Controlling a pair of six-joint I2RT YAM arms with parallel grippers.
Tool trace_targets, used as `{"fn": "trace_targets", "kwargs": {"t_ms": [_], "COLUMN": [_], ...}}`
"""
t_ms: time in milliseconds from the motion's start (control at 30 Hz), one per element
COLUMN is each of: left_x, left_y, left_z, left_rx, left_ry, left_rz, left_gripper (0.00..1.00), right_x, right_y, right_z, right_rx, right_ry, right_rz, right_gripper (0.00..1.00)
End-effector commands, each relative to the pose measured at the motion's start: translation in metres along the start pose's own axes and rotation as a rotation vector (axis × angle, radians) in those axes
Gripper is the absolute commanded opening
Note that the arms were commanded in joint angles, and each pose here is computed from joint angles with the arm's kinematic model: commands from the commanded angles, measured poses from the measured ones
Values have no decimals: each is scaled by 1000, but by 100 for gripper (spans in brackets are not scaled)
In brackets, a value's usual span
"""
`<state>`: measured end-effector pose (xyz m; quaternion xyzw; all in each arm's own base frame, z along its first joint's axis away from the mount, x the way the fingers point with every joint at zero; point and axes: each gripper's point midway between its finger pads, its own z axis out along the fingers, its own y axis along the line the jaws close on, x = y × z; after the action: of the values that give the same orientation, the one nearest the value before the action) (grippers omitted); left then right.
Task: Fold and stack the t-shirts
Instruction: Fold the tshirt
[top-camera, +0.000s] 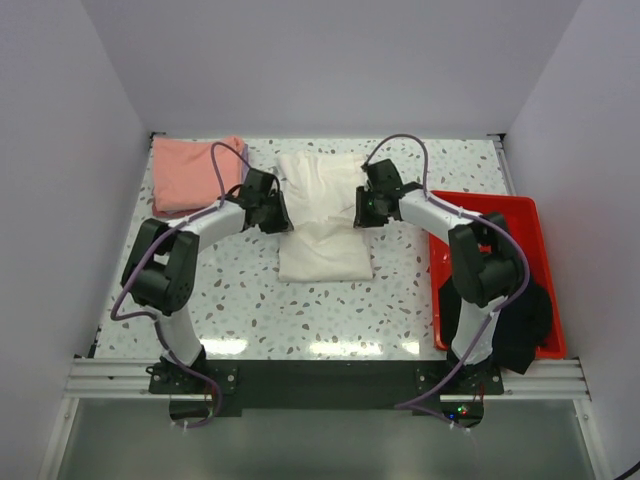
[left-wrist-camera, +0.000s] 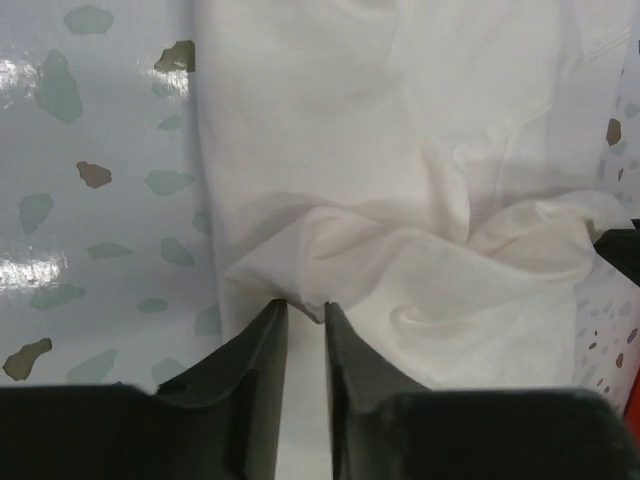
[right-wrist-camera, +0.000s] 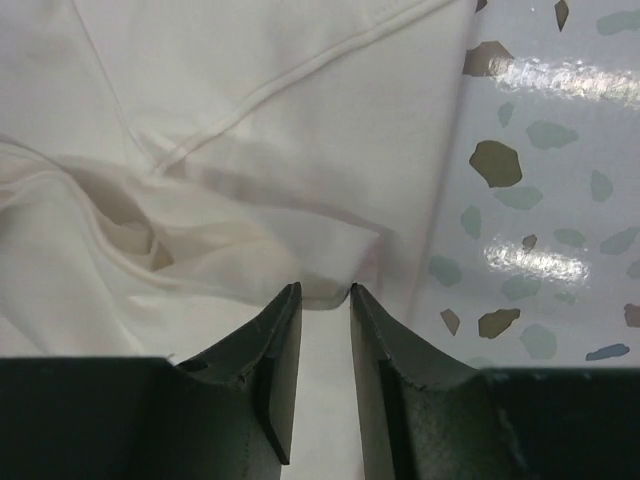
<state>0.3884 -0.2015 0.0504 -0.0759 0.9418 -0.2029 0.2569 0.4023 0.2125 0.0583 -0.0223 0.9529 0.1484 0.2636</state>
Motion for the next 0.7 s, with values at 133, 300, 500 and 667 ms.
{"fn": "trace_targets", "kwargs": {"t_ms": [133, 300, 500, 667], "left_x": [-36, -33, -4, 36], "left_y": [-32, -31, -14, 10], "left_z": [-20, -48, -78, -89], "left_rx": [116, 125, 109, 82], "left_ry": [-83, -130, -145, -108], "left_rz": [57, 50, 15, -9], "left_gripper": [74, 100, 100, 100], "right_x": [-43, -34, -11, 27], "right_y": [10, 21, 26, 13], "right_z": [-22, -46, -76, -84], "right_rx": [-16, -91, -158, -149], "right_ry": [-93, -102, -115, -58], "right_rz": [-45, -68, -56, -28], "right_gripper": [49, 99, 99, 99]}}
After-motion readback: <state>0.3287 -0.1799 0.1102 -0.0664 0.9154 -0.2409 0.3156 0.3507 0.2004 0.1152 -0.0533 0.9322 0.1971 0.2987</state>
